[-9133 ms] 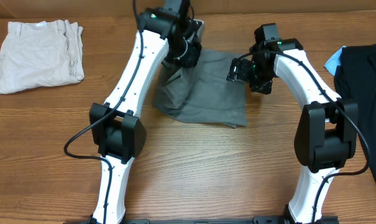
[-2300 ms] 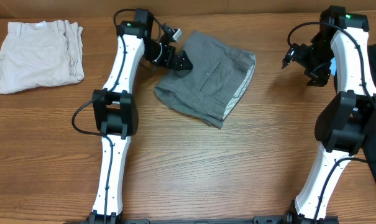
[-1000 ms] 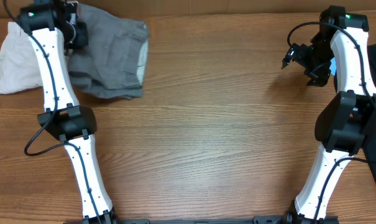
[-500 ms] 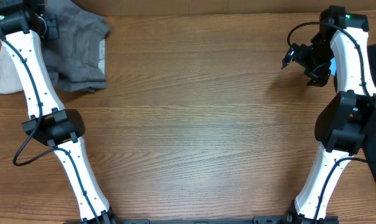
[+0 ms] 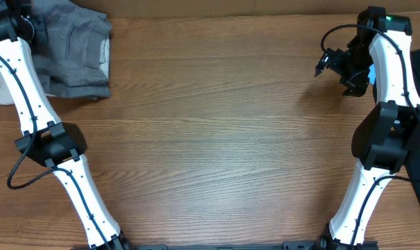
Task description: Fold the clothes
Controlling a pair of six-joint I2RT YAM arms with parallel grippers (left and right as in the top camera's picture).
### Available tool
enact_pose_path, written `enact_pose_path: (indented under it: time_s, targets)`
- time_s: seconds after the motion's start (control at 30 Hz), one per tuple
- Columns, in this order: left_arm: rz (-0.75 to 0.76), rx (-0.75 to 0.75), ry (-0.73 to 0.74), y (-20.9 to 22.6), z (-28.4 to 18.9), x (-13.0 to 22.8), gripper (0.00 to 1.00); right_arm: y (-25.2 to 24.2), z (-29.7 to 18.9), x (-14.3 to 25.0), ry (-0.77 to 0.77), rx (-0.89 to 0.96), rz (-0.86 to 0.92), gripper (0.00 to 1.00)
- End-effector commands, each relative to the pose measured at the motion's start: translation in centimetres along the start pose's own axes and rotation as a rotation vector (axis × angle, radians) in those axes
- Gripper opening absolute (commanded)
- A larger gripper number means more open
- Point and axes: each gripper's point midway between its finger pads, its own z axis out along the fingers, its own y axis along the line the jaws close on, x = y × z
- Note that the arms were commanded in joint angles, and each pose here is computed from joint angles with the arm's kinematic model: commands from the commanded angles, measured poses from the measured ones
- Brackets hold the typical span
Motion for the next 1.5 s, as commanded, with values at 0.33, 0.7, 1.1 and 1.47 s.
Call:
enact_pose_path:
  time_s: [0.33,0.7,1.1,1.47]
  targets:
    - [-0.020,-0.155,0.019,6.9,3.5,2.2,0.04,0.3,-1.1,-0.4,-0.037,-0.007,-0.011,1.00]
    - [-0.083,-0.263,-0.014,13.0,5.2,3.7,0.06,0.3,-1.1,-0.4,-0.037,-0.007,-0.011,1.00]
    - [-0.169,-0.291,-0.054,14.0,4.5,3.0,0.93,0.3,-1.1,-0.4,-0.037,-0.007,-0.011,1.00]
    - [-0.153,-0.105,0.103,5.5,2.7,4.1,0.04,0.3,-1.1,-0.4,-0.037,-0.007,-0.011,1.00]
